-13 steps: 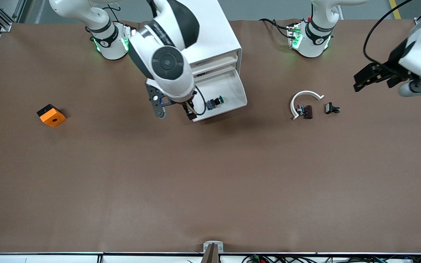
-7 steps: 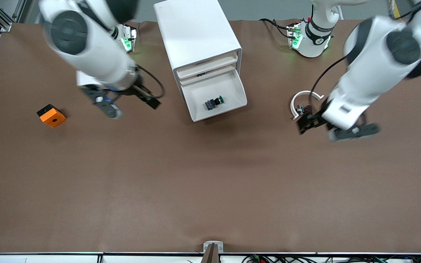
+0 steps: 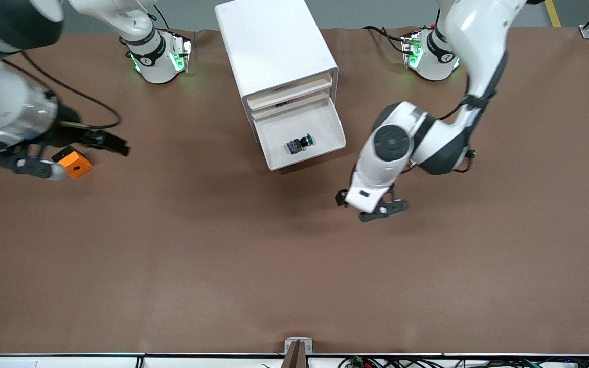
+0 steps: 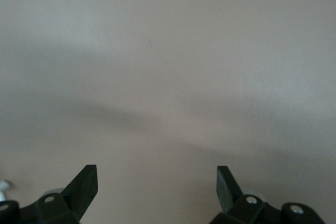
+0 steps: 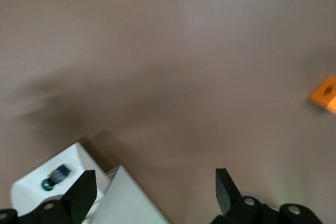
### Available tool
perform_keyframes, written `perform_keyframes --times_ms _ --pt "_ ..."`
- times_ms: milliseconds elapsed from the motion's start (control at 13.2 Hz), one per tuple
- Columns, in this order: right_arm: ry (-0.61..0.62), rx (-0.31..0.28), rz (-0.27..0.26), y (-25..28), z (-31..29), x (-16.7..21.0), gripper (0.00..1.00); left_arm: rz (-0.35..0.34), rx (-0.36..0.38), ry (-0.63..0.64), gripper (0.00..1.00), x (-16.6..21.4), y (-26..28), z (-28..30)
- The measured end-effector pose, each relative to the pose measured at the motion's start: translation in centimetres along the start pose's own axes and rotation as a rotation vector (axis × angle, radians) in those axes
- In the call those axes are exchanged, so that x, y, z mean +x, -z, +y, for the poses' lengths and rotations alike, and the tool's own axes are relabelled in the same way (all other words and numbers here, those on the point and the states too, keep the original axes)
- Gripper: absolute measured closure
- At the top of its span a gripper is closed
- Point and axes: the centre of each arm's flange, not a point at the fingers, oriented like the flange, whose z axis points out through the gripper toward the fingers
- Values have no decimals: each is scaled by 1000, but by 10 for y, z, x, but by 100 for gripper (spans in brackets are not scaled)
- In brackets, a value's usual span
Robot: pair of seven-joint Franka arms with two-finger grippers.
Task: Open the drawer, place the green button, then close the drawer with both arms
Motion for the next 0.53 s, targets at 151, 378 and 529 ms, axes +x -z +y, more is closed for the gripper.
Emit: perform_keyframes --times_ms 151,378,529 --pt "95 -3 77 4 45 9 0 -40 28 -7 0 -16 -31 11" --pt "152 -51 185 3 76 2 0 -104 41 -1 0 -51 -56 32" --pt "165 -60 213 7 78 -16 0 -146 31 -11 0 -80 -60 50"
